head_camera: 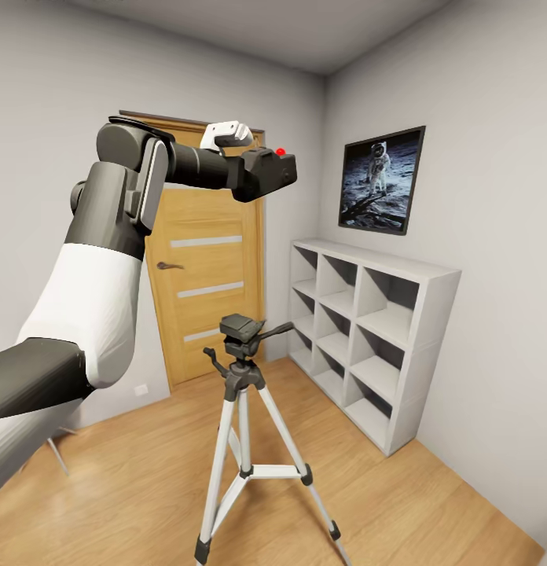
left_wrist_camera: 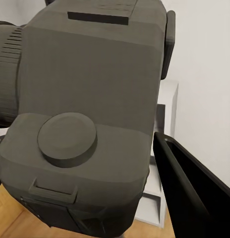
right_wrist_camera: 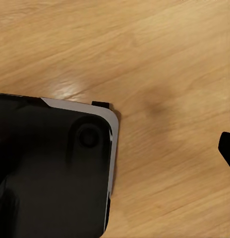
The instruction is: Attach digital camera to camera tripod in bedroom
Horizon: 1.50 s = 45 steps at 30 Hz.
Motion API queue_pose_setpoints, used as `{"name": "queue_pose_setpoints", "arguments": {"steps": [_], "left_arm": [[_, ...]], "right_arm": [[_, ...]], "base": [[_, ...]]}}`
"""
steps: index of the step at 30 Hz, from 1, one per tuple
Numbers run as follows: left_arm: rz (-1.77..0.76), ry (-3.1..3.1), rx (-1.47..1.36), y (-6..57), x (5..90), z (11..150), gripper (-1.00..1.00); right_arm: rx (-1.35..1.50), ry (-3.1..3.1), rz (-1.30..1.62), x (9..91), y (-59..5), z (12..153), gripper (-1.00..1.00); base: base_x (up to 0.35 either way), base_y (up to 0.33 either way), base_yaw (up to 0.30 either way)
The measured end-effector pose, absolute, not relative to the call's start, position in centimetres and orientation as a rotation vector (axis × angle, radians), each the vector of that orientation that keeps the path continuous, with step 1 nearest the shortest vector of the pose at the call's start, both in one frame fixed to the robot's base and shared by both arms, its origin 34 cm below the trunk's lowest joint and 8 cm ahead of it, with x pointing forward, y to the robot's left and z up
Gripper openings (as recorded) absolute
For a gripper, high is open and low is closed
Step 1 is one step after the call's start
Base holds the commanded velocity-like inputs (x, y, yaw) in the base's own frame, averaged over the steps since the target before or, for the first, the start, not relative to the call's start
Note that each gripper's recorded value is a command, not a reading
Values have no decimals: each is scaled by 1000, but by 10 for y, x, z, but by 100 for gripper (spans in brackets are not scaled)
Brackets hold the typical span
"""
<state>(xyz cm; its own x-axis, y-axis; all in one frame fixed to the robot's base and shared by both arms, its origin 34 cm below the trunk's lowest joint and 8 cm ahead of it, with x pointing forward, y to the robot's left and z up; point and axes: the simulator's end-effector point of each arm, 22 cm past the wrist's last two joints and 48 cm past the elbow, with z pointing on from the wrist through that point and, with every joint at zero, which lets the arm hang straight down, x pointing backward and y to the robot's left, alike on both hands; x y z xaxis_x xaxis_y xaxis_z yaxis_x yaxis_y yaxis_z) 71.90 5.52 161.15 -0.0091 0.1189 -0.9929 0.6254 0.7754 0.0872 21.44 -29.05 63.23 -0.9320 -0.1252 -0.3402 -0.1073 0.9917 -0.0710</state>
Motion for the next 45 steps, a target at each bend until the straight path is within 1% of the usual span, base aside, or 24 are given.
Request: {"name": "queue_pose_setpoints", "arguments": {"steps": [5,17,27,34,37,45], "left_arm": [[-445,1552,620,55,719,1612,-100],[-449,1550,626,51,717,1611,-100],[-434,1556,638,48,718,1608,-100],[-414,1561,656,43,717,1605,-100],[-411,1562,659,43,718,1604,-100],[-410,1567,661,42,721,1601,-100]], "right_arm": [[-169,2784,-72,215,-290,632,100],[-168,2784,-72,215,-290,632,100],[-167,2785,-73,214,-290,632,100],[-167,2785,-73,214,-290,632,100],[-167,2786,-73,214,-290,632,100],[-168,2790,-72,212,-290,632,100]], "base": [[0,-252,195],[0,-251,277],[0,-62,268],[0,-5,82],[0,-41,219],[0,-229,259]]}}
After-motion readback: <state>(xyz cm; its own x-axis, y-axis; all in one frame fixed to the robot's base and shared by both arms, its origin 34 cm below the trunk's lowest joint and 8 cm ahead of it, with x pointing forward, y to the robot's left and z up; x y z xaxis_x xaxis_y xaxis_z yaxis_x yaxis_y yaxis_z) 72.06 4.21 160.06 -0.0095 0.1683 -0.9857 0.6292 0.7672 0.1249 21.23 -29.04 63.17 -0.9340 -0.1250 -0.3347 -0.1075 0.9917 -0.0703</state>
